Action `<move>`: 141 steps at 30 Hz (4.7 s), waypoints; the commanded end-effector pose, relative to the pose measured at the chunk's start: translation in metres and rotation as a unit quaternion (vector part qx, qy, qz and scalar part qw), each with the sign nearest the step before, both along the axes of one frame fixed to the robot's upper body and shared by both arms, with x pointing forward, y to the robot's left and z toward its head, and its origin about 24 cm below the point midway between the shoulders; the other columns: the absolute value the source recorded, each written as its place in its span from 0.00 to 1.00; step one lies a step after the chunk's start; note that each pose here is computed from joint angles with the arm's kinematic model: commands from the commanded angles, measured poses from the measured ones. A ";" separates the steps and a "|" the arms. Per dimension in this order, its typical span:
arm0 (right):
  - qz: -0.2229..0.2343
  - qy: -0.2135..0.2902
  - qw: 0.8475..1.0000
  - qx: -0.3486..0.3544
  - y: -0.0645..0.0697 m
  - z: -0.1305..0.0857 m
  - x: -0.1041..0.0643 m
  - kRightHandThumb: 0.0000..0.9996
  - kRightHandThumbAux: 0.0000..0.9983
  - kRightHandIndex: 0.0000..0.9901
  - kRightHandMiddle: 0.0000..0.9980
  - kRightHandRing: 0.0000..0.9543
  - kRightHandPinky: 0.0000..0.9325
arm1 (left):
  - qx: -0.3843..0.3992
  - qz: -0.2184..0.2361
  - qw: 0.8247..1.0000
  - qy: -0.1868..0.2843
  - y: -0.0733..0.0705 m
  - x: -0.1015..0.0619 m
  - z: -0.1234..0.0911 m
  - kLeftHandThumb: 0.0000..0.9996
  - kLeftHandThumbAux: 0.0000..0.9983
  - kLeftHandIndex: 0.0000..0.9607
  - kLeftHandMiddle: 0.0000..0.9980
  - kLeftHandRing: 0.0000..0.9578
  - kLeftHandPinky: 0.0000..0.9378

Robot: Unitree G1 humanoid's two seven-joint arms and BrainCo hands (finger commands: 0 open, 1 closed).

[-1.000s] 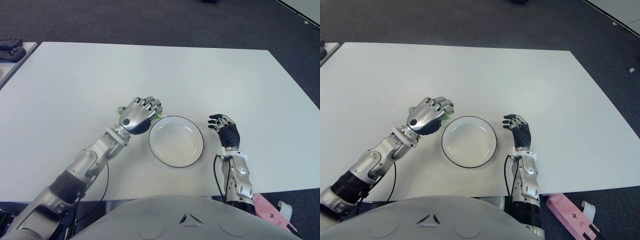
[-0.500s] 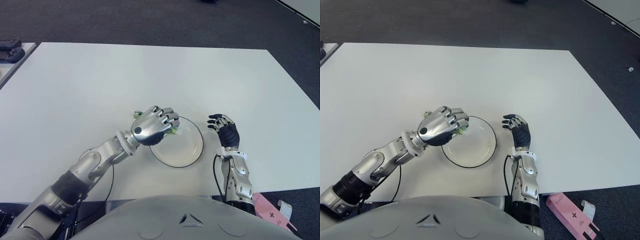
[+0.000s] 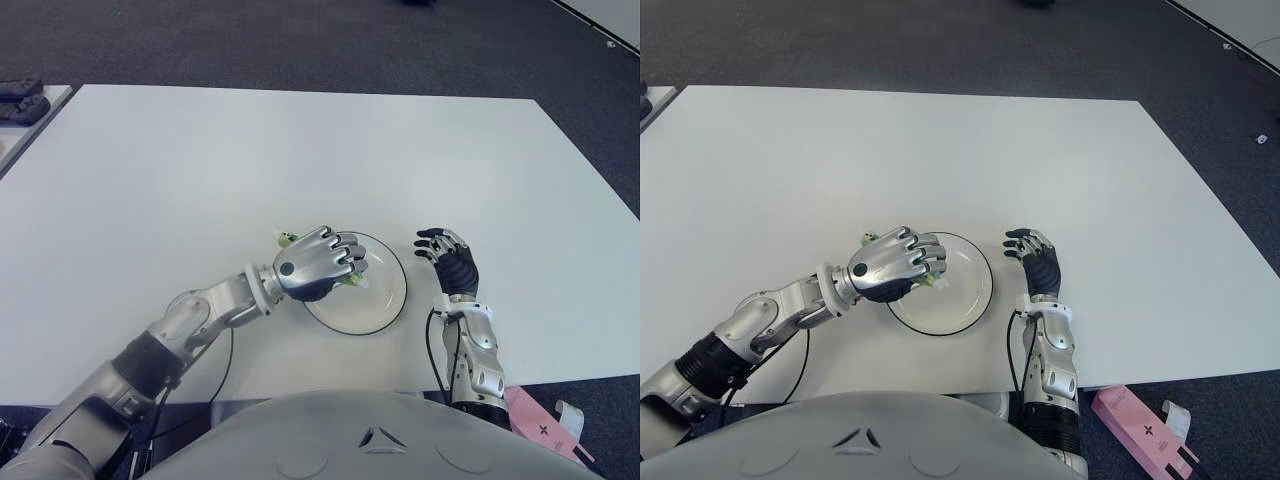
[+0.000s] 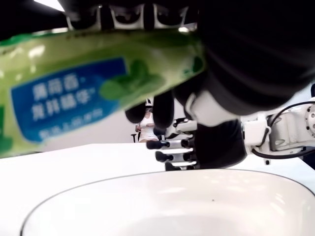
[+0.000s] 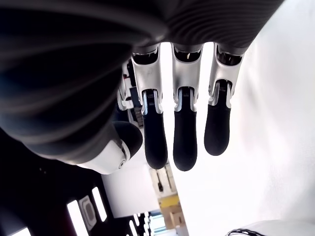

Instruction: Put the toothpaste on the table into the plate.

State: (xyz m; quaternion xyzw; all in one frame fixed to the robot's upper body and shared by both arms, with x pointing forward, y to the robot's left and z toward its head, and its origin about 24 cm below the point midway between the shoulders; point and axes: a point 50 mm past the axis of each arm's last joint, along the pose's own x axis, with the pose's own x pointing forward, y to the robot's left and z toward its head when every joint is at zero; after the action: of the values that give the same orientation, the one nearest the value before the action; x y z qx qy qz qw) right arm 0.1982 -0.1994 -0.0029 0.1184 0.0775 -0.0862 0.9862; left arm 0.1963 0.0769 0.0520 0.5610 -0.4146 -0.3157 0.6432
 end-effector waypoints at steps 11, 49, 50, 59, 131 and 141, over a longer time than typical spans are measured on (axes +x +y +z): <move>-0.004 0.007 1.000 -0.003 0.001 -0.003 -0.001 0.71 0.73 0.43 0.45 0.49 0.51 | 0.009 0.001 0.995 0.099 -0.005 0.004 -0.005 0.47 0.71 0.19 0.25 0.27 0.36; 0.000 0.002 1.000 -0.006 0.001 -0.002 -0.001 0.71 0.73 0.43 0.45 0.48 0.51 | 0.089 0.033 0.995 0.020 0.000 0.005 0.006 0.10 0.32 0.00 0.00 0.00 0.00; 0.000 0.002 1.000 -0.006 0.001 -0.002 -0.001 0.71 0.73 0.43 0.45 0.48 0.51 | 0.085 0.035 0.995 0.023 0.000 0.006 0.006 0.09 0.33 0.00 0.00 0.00 0.00; -0.001 0.002 1.000 -0.003 0.001 -0.002 -0.002 0.71 0.73 0.43 0.45 0.49 0.51 | 0.049 0.067 0.995 0.063 0.005 0.008 0.013 0.21 0.37 0.00 0.00 0.00 0.02; 0.004 0.001 1.000 0.001 0.003 -0.001 0.006 0.71 0.73 0.43 0.46 0.49 0.51 | -0.701 0.452 0.469 0.291 0.104 0.004 -0.063 0.71 0.72 0.45 0.51 0.49 0.48; 0.003 0.001 1.000 0.005 0.003 -0.001 0.006 0.71 0.73 0.43 0.45 0.49 0.51 | -0.702 0.427 0.438 0.364 0.107 0.004 -0.067 0.71 0.73 0.45 0.55 0.54 0.45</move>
State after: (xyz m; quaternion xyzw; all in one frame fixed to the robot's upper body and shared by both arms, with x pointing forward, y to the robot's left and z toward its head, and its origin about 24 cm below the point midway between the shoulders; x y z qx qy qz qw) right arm 0.2034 -0.1979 -0.0015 0.1179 0.0692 -0.0857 0.9869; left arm 0.2026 0.1878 -0.0100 -0.1193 0.0487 0.2325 0.9640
